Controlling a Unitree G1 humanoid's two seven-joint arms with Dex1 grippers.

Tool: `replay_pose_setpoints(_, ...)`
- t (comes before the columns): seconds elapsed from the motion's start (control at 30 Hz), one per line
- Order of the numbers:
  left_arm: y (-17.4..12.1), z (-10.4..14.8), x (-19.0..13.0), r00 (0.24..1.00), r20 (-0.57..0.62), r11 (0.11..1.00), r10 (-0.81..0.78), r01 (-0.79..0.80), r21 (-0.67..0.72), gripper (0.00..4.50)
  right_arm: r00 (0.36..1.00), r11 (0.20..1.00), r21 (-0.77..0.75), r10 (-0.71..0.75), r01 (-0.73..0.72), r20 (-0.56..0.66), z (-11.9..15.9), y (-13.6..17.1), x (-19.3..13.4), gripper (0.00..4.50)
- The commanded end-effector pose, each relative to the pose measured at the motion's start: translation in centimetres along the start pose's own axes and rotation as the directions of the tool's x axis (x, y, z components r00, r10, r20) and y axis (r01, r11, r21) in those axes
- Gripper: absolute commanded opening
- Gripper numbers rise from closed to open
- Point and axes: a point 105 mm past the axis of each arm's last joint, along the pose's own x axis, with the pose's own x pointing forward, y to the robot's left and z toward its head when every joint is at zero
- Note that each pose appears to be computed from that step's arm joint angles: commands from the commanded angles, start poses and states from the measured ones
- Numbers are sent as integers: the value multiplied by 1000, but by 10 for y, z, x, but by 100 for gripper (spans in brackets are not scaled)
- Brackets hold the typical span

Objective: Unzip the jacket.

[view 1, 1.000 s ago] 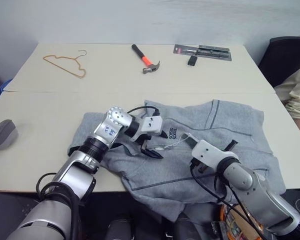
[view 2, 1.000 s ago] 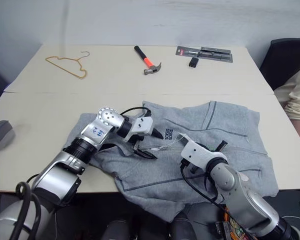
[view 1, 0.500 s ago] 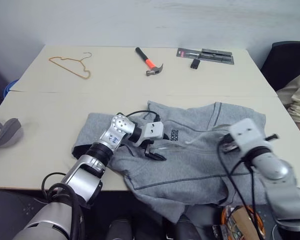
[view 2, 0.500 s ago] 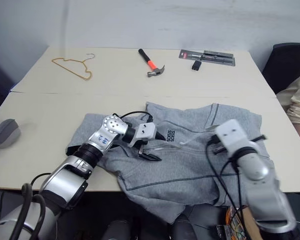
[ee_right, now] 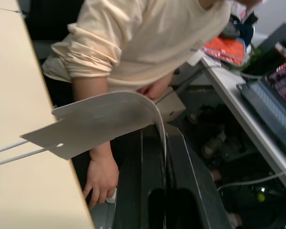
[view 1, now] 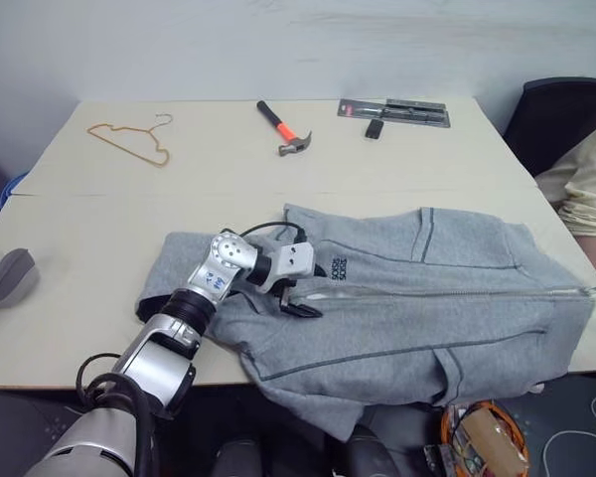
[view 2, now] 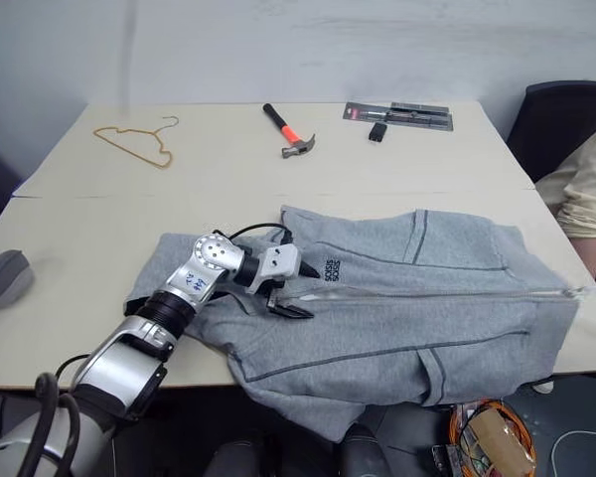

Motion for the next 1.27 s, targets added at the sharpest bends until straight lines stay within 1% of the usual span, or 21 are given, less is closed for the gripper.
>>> replay_pose_setpoints(0.03, -3, -18, -3, 998, -58, 998, 27, -30, -52, 450, 996, 1000, 9, -10, 9, 87, 21, -7, 6, 1)
replay_pose_setpoints(0.1, -2, -18, -3, 998, -55, 998, 36, -39, -55, 450, 993, 998, -6, 59, -58, 106, 23, 12, 10, 1)
replay_pose_setpoints(0.2, -3, -20, -5, 997, -61, 997, 49, -53, -55, 450, 986, 996, 0, 83, -84, 146, 33, 22, 16, 1)
replay_pose_setpoints(0.27, -5, -21, -7, 997, -63, 997, 51, -54, -47, 450, 977, 988, -40, 150, -146, 150, 36, 32, 17, 1)
replay_pose_setpoints(0.3, -5, -16, -10, 998, -39, 997, 49, -51, -57, 450, 948, 958, -59, 286, -281, 139, 36, 59, 12, 1)
replay_pose_setpoints(0.33, -6, -12, -12, 999, -21, 997, 48, -49, -66, 450, 915, 924, -70, 382, -376, 129, 35, 79, 7, 1)
replay_pose_setpoints(0.37, -5, -4, -18, 999, 14, 994, 50, -49, -95, 450, 848, 856, -124, 516, -503, 124, 37, 108, -4, 1)
replay_pose_setpoints(0.4, -5, 4, -27, 998, 47, 992, 51, -45, -122, 450, 761, 766, -185, 639, -616, 111, 39, 135, -19, 1)
replay_pose_setpoints(0.43, -5, 9, -32, 997, 65, 989, 52, -42, -139, 450, 704, 705, -224, 703, -673, 99, 40, 150, -29, 1)
replay_pose_setpoints(0.47, -8, 16, -43, 995, 98, 984, 36, -19, -175, 450, 643, 643, -239, 761, -728, 85, 42, 164, -41, 18)
replay_pose_setpoints(0.53, -20, 30, -65, 986, 167, 973, -30, 67, -220, 450, 554, 547, -261, 831, -795, 55, 44, 180, -60, 60)
replay_pose_setpoints(0.57, -28, 39, -80, 976, 210, 966, -65, 114, -233, 450, 506, 494, -280, 862, -823, 33, 44, 185, -70, 94)
replay_pose_setpoints(0.63, -39, 51, -106, 962, 255, 955, -94, 160, -251, 450, 439, 420, -296, 898, -858, 2, 45, 188, -84, 161)
replay_pose_setpoints(0.7, -47, 57, -132, 961, 261, 949, -93, 165, -268, 450, 379, 355, -285, 925, -890, -30, 45, 185, -98, 230)
replay_pose_setpoints(0.83, -51, 61, -188, 978, 206, 945, 7, 61, -322, 450, 255, 226, -233, 961, -946, -104, 46, 163, -124, 366)
replay_pose_setpoints(0.9, -54, 58, -208, 986, 159, 945, 50, 5, -326, 450, 230, 207, -197, 968, -958, -102, 52, 150, -131, 433)
replay_pose_setpoints(0.93, -56, 56, -218, 990, 125, 946, 71, -27, -323, 450, 232, 213, -182, 968, -960, -92, 55, 142, -133, 447)
replay_pose_setpoints(1.0, -65, 41, -237, 996, -21, 952, 91, -93, -291, 450, 254, 244, -126, 965, -962, -70, 61, 123, -134, 447)
replay_pose_setpoints(1.07, -71, 36, -251, 990, -88, 953, 108, -128, -276, 450, 254, 246, -110, 965, -963, -65, 62, 111, -138, 447)
replay_pose_setpoints(1.17, -62, 44, -269, 971, -62, 936, 231, -239, -258, 450, 251, 242, -101, 965, -965, -81, 57, 98, -147, 447)
replay_pose_setpoints(1.27, -61, 45, -270, 963, -51, 935, 266, -271, -230, 450, 296, 290, -95, 953, -952, -58, 59, 91, -142, 447)
